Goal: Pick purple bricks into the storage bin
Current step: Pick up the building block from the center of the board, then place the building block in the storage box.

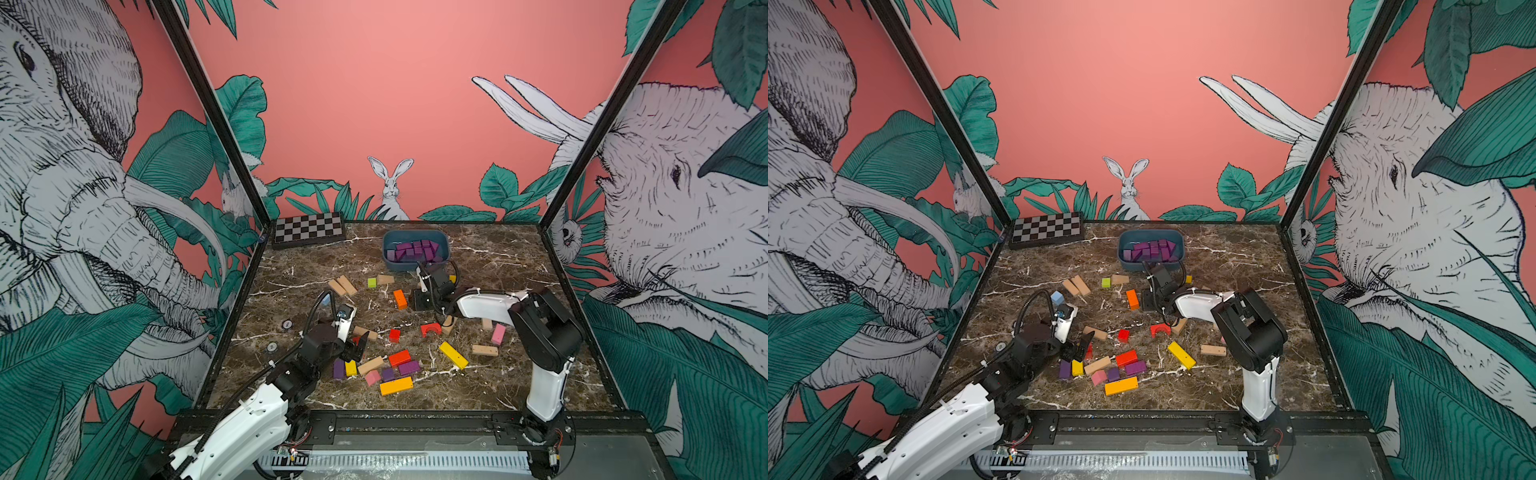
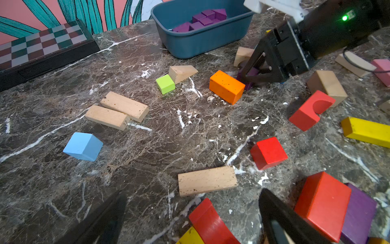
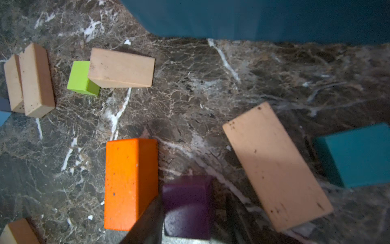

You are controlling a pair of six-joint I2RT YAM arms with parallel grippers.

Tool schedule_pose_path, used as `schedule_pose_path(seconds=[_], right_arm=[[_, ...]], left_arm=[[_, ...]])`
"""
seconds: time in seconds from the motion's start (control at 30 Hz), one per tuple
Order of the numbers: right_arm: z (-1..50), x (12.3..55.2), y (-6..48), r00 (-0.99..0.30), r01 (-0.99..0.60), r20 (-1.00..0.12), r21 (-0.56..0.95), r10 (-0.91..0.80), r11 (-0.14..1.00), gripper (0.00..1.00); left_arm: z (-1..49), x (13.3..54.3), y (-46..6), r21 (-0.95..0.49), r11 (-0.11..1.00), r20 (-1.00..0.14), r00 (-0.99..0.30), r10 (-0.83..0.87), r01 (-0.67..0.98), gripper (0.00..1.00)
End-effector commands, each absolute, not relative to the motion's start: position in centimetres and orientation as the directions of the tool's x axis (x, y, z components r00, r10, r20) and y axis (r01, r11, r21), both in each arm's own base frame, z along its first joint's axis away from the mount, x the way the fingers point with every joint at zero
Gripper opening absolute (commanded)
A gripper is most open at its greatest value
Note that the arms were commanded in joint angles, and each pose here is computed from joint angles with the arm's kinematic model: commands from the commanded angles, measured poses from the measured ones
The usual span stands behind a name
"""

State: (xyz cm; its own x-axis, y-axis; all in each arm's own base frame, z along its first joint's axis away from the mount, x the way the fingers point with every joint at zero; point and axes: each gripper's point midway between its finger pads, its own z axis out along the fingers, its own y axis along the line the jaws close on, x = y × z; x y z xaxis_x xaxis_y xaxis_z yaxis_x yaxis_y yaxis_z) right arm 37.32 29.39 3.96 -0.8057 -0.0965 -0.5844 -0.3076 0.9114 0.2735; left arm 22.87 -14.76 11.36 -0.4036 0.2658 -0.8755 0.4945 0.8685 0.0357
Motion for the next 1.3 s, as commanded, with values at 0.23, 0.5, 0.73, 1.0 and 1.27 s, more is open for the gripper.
schedule_pose_path(seconds=[0.23,0.5,0.73,1.0,1.27], right_arm=[[6.8,38.4,30.1,-0.771,-0.338,-0.630,0.277,-0.096,0.899,0.28],[16.6,40.1,30.3,-0.667,-0.385,-0.740,0.236,-0.092,0.892,0.22],[24.3,45.5,31.4,-0.595,-0.346,-0.804,0.252,-0.003,0.904,0.20],[23.0,49.9,29.6,-0.628,-0.204,-0.778,0.156,-0.007,0.966,0.18],[17.9,50.6,25.6,-0.636,-0.108,-0.771,0.068,-0.016,0.992,0.17]], left_arm=[[11.9,23.0,-14.6,0.032,0.874,-0.887,-0.389,0.248,0.486,0.99],[11.9,23.1,-14.4,0.034,0.879,-0.888,-0.389,0.245,0.475,0.99],[11.7,23.2,-14.1,0.040,0.890,-0.884,-0.398,0.243,0.455,0.99],[11.7,23.4,-14.0,0.047,0.893,-0.883,-0.400,0.246,0.447,0.99],[11.5,23.4,-14.3,0.045,0.886,-0.876,-0.407,0.258,0.462,0.99]])
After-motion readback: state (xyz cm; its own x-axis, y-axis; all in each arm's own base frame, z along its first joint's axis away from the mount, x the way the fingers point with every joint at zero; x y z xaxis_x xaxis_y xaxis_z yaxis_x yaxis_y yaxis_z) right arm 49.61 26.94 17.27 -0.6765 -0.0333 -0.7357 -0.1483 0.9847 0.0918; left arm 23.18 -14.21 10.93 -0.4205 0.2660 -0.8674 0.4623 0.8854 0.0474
